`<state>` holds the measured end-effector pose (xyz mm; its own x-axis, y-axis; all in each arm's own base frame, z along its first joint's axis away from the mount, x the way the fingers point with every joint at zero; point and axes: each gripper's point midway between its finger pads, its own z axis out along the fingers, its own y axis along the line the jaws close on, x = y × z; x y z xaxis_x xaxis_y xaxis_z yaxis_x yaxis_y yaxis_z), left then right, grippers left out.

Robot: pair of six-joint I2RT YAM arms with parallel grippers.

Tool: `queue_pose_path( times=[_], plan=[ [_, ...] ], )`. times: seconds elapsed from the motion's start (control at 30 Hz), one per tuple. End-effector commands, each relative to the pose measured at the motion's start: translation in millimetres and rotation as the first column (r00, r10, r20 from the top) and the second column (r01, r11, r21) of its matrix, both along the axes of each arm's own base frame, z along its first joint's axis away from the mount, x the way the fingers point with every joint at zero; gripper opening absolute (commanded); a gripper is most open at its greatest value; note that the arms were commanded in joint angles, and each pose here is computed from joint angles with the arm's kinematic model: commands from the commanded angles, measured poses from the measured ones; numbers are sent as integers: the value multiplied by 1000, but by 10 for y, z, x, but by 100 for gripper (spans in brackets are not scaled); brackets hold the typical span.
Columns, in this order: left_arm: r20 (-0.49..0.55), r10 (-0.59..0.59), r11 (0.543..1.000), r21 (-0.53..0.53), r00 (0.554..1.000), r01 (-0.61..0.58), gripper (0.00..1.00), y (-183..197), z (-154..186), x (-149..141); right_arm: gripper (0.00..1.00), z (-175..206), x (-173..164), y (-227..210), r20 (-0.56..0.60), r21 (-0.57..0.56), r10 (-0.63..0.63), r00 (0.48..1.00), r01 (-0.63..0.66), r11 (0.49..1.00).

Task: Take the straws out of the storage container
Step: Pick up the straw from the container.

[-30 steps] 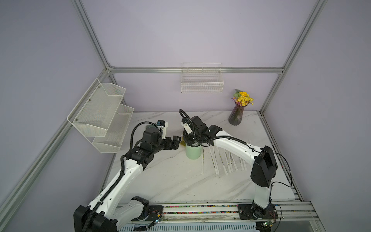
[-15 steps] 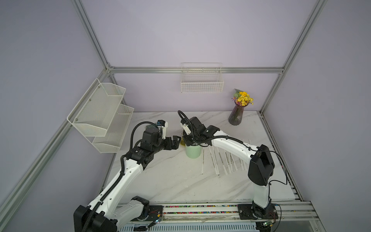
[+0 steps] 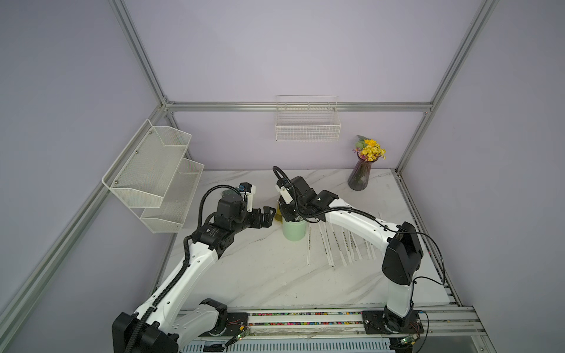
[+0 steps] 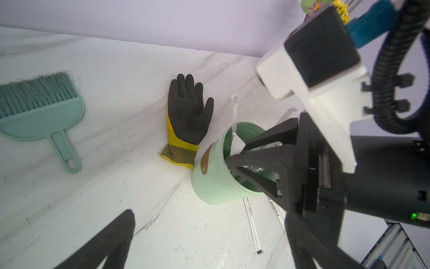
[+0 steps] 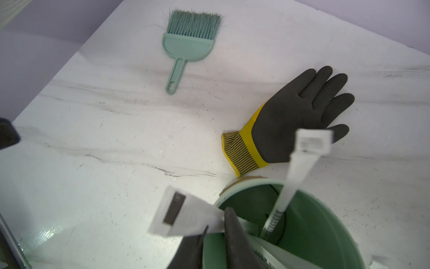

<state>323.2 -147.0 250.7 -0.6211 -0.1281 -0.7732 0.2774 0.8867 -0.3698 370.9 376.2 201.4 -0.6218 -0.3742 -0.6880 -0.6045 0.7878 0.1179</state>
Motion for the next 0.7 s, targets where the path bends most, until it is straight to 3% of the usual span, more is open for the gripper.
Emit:
queue_pose_path(
  times=[0.0, 0.3, 0.5, 0.67],
  plan=[
    [13, -4, 1000, -20, 1000, 4, 100, -26, 11, 1, 18, 244, -19, -36, 56, 32, -7, 998, 5, 999],
    [20, -3, 1000, -23, 1000, 4, 100, -31, 34, 15, 11, 453, -4, -57, 93, 43, -12, 996, 8, 999],
    [20, -5, 1000, -24, 1000, 6, 100, -35, 33, 19, 26, 261, 10, -40, 67, 4, 1, 998, -2, 1000],
    [19, -3, 1000, -17, 1000, 4, 100, -28, 30, 21, 29, 175, 110, 4, 69, -12, -2, 998, 3, 1000]
  ],
)
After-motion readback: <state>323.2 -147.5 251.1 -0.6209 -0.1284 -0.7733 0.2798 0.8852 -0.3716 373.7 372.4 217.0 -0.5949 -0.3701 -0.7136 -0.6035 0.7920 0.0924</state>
